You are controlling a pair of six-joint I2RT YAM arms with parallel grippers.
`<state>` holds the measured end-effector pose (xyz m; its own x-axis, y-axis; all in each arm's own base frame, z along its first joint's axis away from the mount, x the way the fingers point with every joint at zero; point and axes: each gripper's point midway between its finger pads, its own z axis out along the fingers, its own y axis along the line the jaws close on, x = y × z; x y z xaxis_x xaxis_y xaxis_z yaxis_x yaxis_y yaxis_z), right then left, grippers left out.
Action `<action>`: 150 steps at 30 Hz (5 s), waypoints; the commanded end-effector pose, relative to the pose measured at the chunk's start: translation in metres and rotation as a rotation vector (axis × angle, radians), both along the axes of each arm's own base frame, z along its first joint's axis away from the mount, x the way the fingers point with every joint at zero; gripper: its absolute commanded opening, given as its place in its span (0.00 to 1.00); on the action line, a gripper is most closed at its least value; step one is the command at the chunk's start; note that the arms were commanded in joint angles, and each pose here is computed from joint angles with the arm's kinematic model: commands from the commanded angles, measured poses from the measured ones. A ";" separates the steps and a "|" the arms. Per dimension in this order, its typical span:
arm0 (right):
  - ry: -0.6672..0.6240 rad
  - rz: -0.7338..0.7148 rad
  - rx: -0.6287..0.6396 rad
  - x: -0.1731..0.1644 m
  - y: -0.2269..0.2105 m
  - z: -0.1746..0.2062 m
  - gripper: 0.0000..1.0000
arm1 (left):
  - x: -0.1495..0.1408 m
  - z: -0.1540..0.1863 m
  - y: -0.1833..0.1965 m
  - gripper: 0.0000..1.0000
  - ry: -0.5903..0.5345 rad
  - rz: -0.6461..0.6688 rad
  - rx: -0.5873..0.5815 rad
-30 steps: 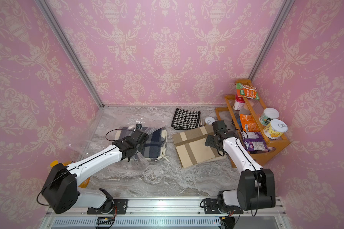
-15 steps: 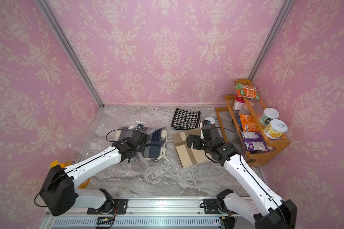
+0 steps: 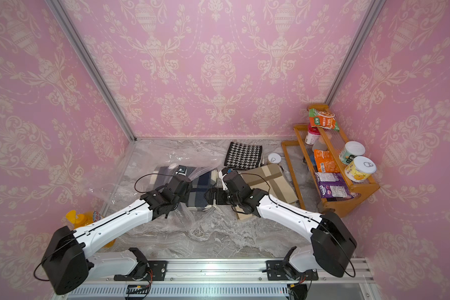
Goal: Take the scarf out of the vacuum bag
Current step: Take out the scarf from the vacuum bag.
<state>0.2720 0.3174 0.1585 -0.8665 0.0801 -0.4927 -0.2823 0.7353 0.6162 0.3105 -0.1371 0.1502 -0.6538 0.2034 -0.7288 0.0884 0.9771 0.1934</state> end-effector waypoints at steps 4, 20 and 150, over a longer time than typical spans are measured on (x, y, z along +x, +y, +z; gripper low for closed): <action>0.054 0.035 0.139 -0.002 0.040 -0.010 0.94 | -0.012 -0.002 -0.008 0.00 -0.034 -0.053 -0.044; 0.140 0.004 0.104 0.001 0.053 -0.054 0.90 | -0.014 0.000 -0.006 0.00 -0.052 -0.055 -0.044; 0.322 -0.098 0.305 0.045 0.068 -0.028 0.00 | -0.028 0.002 0.013 0.00 -0.055 -0.027 -0.010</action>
